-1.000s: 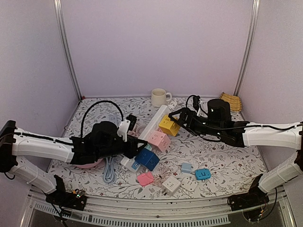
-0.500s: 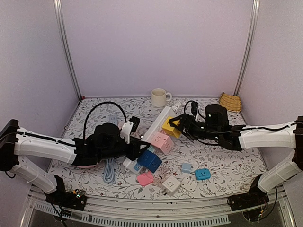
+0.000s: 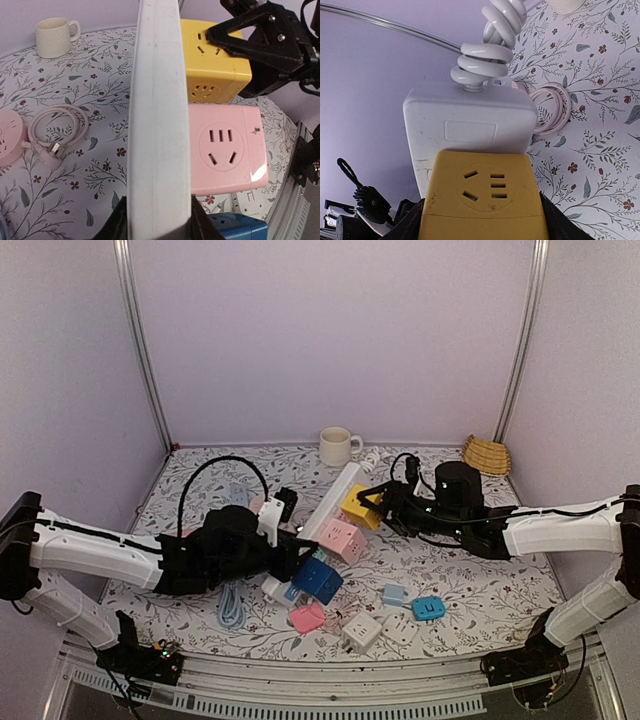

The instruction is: Pull the plug off the socket

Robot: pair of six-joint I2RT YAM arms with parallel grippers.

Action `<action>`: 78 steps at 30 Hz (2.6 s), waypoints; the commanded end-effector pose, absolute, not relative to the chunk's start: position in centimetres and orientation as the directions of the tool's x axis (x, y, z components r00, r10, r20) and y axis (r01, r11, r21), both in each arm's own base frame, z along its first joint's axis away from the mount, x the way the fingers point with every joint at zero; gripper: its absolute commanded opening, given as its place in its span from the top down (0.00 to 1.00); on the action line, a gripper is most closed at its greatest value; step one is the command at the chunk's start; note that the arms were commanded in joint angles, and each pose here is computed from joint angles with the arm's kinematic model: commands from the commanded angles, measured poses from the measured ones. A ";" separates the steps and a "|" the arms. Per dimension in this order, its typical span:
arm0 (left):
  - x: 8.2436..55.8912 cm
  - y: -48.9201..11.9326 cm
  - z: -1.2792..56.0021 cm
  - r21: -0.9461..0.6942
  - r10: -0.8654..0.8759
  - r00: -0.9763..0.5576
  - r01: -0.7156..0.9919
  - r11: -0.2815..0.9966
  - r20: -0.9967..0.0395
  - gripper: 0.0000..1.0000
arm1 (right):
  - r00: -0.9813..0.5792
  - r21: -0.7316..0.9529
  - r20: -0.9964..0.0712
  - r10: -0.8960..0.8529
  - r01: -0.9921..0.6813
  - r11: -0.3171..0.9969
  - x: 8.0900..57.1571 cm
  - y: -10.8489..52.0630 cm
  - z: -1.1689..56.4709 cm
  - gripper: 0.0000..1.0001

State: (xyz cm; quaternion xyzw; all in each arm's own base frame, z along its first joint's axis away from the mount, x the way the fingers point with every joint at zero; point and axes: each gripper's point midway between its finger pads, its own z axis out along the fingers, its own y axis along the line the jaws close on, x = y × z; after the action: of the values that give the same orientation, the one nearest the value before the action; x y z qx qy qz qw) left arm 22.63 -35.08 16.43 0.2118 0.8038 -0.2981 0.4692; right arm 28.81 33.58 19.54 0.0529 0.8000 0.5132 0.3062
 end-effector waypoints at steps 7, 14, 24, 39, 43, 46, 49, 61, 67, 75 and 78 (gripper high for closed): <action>28.5 -30.2 20.1 -0.321 -0.168 -0.412 0.338 0.885 -0.896 1.00 | -0.809 0.868 -0.454 0.372 -0.308 0.391 27.1 33.8 22.6 0.86; 29.1 -29.3 19.5 -0.336 -0.180 -0.428 0.321 0.886 -0.885 1.00 | -0.817 0.857 -0.467 0.338 -0.324 0.400 26.7 34.0 22.4 0.87; 29.4 -28.9 19.6 -0.301 -0.155 -0.417 0.313 0.901 -0.896 1.00 | -0.818 0.858 -0.471 0.330 -0.337 0.388 26.3 33.5 23.1 0.87; 29.6 -28.8 21.2 -0.282 -0.147 -0.387 0.320 0.904 -0.910 1.00 | -0.814 0.850 -0.475 0.334 -0.326 0.414 26.6 32.1 22.7 0.86; 29.4 -28.6 22.0 -0.293 -0.159 -0.377 0.329 0.898 -0.912 1.00 | -0.811 0.833 -0.474 0.343 -0.287 0.473 27.3 30.2 20.6 0.86; 29.1 -28.5 22.6 -0.300 -0.167 -0.371 0.337 0.892 -0.913 1.00 | -0.813 0.818 -0.465 0.350 -0.244 0.520 27.6 28.5 18.2 0.84; 29.0 -28.3 23.1 -0.307 -0.175 -0.367 0.343 0.888 -0.914 1.00 | -0.811 0.797 -0.458 0.365 -0.193 0.573 27.6 26.6 15.8 0.84; 28.7 -28.3 23.4 -0.325 -0.189 -0.370 0.351 0.878 -0.910 1.00 | -0.799 0.739 -0.393 0.455 0.020 0.673 27.1 19.3 8.3 0.83; 28.7 -28.3 23.5 -0.326 -0.189 -0.371 0.351 0.878 -0.909 1.00 | -0.794 0.730 -0.376 0.478 0.063 0.680 27.0 17.9 7.1 0.73; 28.6 -28.0 23.5 -0.329 -0.196 -0.369 0.345 0.879 -0.908 1.00 | -0.771 0.723 -0.348 0.532 0.140 0.676 26.5 16.3 6.1 0.41; 28.6 -27.9 23.5 -0.328 -0.195 -0.369 0.343 0.880 -0.909 1.00 | -0.756 0.715 -0.354 0.551 0.161 0.680 26.6 15.7 6.3 0.28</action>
State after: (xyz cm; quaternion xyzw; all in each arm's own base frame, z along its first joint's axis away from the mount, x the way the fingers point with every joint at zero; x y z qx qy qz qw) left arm 27.92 -27.34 17.36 0.0911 0.8428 -0.1788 0.4994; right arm 26.18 16.67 5.73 0.1843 0.8785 0.3522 0.2651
